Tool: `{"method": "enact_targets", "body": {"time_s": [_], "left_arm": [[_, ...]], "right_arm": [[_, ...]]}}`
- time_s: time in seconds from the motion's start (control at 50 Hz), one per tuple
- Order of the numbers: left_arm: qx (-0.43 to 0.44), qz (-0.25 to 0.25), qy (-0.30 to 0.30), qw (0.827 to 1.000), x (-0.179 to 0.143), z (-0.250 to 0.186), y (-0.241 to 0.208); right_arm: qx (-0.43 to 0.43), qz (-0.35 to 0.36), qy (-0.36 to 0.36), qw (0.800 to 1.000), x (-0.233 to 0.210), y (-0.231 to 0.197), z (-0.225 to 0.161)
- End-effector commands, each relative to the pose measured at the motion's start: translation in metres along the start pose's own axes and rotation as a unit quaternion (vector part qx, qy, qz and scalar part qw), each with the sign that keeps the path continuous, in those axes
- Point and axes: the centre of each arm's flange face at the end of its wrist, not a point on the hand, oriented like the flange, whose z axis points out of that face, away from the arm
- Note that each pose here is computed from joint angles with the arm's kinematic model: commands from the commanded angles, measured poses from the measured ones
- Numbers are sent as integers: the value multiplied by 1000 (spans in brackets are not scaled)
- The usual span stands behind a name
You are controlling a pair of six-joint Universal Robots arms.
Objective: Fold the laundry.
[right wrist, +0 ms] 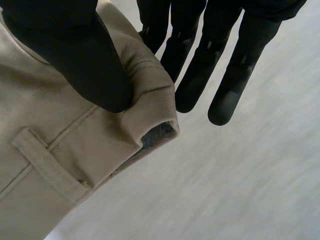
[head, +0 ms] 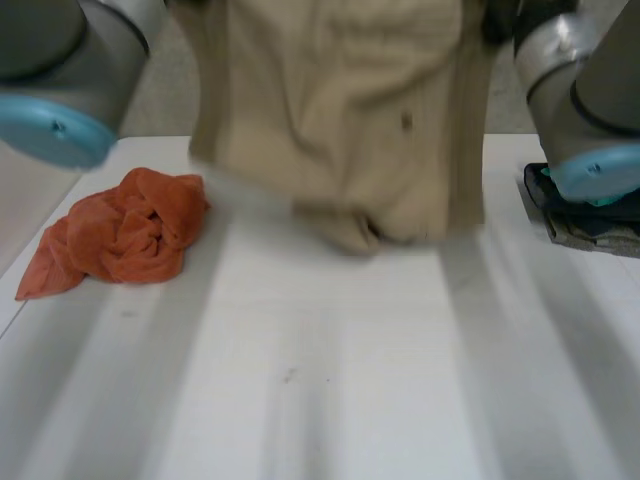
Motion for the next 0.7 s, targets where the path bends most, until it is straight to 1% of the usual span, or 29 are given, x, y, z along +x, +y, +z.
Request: {"method": "enact_targets", "body": {"time_s": [0.02,0.06,0.08,0.14,0.16,0.22,0.24,0.3,0.32,0.38,0.4,0.46,0.48,0.52,0.54,0.6,0.68,0.7], "left_arm": [[42,-26,-23,998,-15,-8,-35],[18,-24,-21,999,-15,-13,-26],[-10,-24,-17,1000,-13,-18,-14],[-56,-25,-2,998,-8,-29,7],[-86,-23,12,996,-1,-39,21],[-134,-24,36,990,12,-56,44],[-166,-25,53,984,22,-68,62],[-213,-24,81,973,36,-88,86],[-241,-21,103,965,47,-102,101],[-286,-13,133,949,62,-124,123],[-313,-5,150,938,70,-138,139],[-350,5,171,921,80,-156,159],[-367,11,181,912,83,-166,167],[-377,13,187,907,83,-171,170],[-384,13,193,903,84,-178,168],[-396,9,202,896,83,-187,162],[-413,0,231,881,82,-207,139],[-425,-2,248,871,83,-217,131]], "right_arm": [[92,7,15,996,11,-39,12],[68,11,-2,998,7,-34,8],[37,14,-17,999,3,-25,3],[-15,21,-41,999,-2,-8,-8],[-53,27,-58,997,-8,6,-18],[-109,33,-88,990,-16,29,-35],[-145,37,-112,982,-25,45,-49],[-189,42,-151,969,-39,70,-72],[-218,41,-175,959,-48,88,-88],[-260,36,-204,943,-59,115,-112],[-286,28,-221,932,-65,132,-128],[-319,12,-244,916,-72,151,-150],[-334,0,-256,907,-73,157,-160],[-349,-8,-265,899,-73,159,-169],[-363,-13,-274,891,-72,158,-177],[-383,-12,-281,880,-67,149,-185],[-418,-19,-302,857,-54,119,-199],[-431,-25,-316,845,-47,105,-205]]}}
